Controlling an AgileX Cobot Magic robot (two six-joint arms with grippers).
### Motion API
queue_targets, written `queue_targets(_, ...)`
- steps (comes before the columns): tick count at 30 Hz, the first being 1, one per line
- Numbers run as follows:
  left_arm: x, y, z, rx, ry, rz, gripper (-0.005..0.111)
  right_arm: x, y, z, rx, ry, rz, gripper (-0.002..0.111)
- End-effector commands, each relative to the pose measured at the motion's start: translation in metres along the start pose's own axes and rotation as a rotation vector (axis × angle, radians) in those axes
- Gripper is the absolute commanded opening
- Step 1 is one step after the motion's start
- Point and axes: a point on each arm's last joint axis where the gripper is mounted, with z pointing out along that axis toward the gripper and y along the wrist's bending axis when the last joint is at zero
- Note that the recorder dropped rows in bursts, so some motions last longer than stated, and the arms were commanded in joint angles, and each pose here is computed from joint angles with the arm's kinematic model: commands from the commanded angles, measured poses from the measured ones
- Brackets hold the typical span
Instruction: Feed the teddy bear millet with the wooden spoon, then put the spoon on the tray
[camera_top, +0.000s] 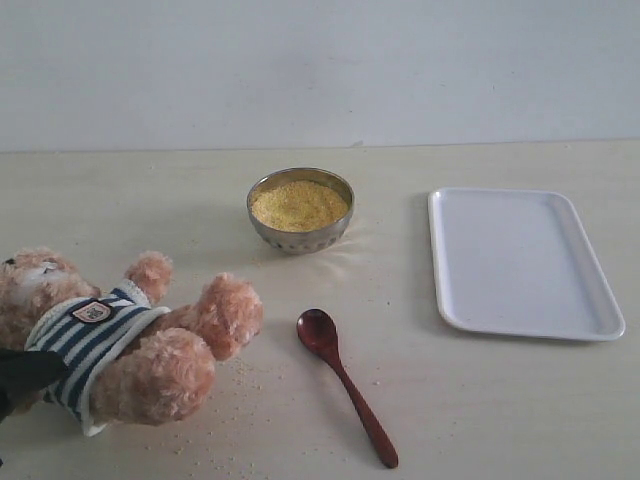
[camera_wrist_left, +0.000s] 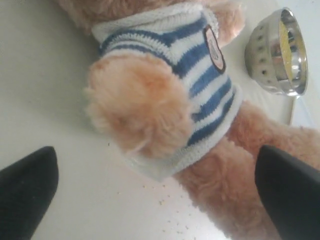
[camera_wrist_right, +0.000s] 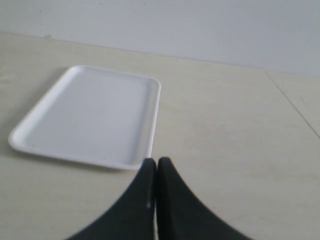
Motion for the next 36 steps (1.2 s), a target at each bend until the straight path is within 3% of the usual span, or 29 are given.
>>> queue_targets(1, -0.003, 0.002, 0.001, -0.011, -0.036, -0.038, 0.110, -0.001, 0.000, 0.000, 0.002, -0.015, -0.005, 0.000)
queue_targets(7, -0.014, -0.012, 0.018, 0.028, -0.034, 0.016, 0.110, -0.001, 0.000, 0.000, 0.002, -0.015, -0.005, 0.000)
queue_targets(13, -0.015, -0.007, 0.048, -0.067, 0.067, -0.006, 0.110, -0.001, 0.000, 0.000, 0.002, -0.015, -0.005, 0.000)
queue_targets(18, -0.015, -0.005, 0.067, -0.077, 0.113, -0.058, 0.110, -0.001, 0.000, 0.000, 0.002, -0.015, -0.005, 0.000)
queue_targets(27, -0.028, -0.026, 0.096, 0.085, 0.100, -0.090, 0.110, -0.001, 0.000, 0.000, 0.002, -0.015, -0.005, 0.000)
queue_targets(36, -0.035, -0.025, 0.107, 0.024, 0.082, -0.113, 0.110, -0.001, 0.000, 0.000, 0.002, -0.015, -0.005, 0.000)
